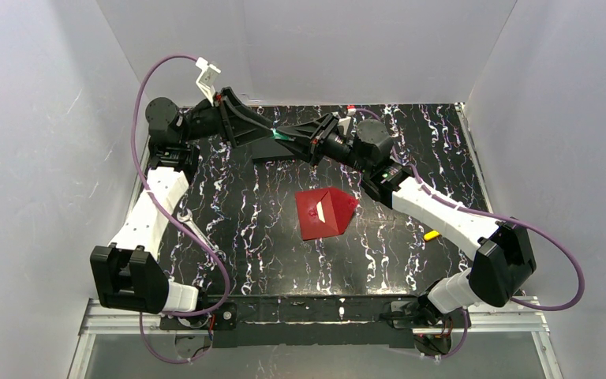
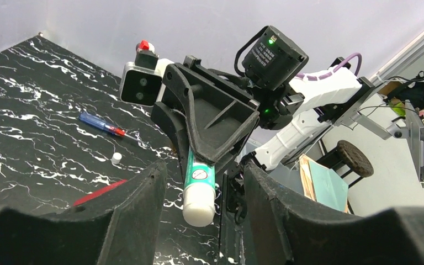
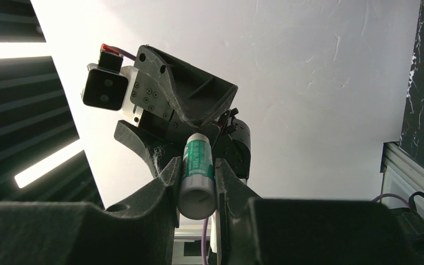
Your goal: Place the letter into the envelope and seal it
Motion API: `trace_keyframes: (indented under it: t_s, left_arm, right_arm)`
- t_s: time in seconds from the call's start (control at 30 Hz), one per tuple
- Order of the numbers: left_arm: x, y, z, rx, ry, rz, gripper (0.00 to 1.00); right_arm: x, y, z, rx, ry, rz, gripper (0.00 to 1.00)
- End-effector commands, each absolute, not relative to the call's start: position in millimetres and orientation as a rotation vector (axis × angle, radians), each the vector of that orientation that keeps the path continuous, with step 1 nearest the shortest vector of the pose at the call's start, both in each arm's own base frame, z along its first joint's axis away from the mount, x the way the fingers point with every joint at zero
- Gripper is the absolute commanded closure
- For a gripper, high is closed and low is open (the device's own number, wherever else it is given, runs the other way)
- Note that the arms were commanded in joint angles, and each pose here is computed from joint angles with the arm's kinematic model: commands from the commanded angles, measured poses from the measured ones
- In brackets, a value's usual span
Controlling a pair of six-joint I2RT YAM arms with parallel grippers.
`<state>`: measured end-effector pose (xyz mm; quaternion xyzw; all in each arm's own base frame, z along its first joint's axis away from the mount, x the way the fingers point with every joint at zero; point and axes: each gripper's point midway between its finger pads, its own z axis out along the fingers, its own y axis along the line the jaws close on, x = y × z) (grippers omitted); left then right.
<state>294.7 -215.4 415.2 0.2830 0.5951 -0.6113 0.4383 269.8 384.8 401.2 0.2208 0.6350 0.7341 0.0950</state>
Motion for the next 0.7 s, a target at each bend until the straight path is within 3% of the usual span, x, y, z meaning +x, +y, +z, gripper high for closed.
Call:
trace_keyframes:
  t_s: [0.0, 0.17, 0.4, 0.6, 0.67]
  left_arm:
    - [280.5, -212.3, 414.8, 0.749, 1.462, -1.512, 0.48]
    - [278.6, -212.0, 407.7, 0.747, 1.47, -1.512, 0.51]
    - [282.1, -211.8, 409.9, 0.734, 1.457, -1.491, 0.7]
    - [284.9, -211.9, 408.8, 0.738, 1.45, -1.477, 0.67]
    - [285.0, -212.0, 406.9, 0.739, 1.454, -1.48, 0.71]
  right_arm:
    - [266.2, 376.2, 437.8, 0.583, 1.787, 2.207, 0.99]
    - [266.5, 375.9, 441.2, 0.575, 1.78, 2.202, 0.99]
    - [265.5, 377.6, 437.5, 0.567, 1.808, 2.188, 0.99]
    - [265.2, 382.2, 429.9, 0.56, 1.872, 2.159, 0.99]
    - [266.1, 381.5, 429.7, 0.567, 1.867, 2.154, 0.99]
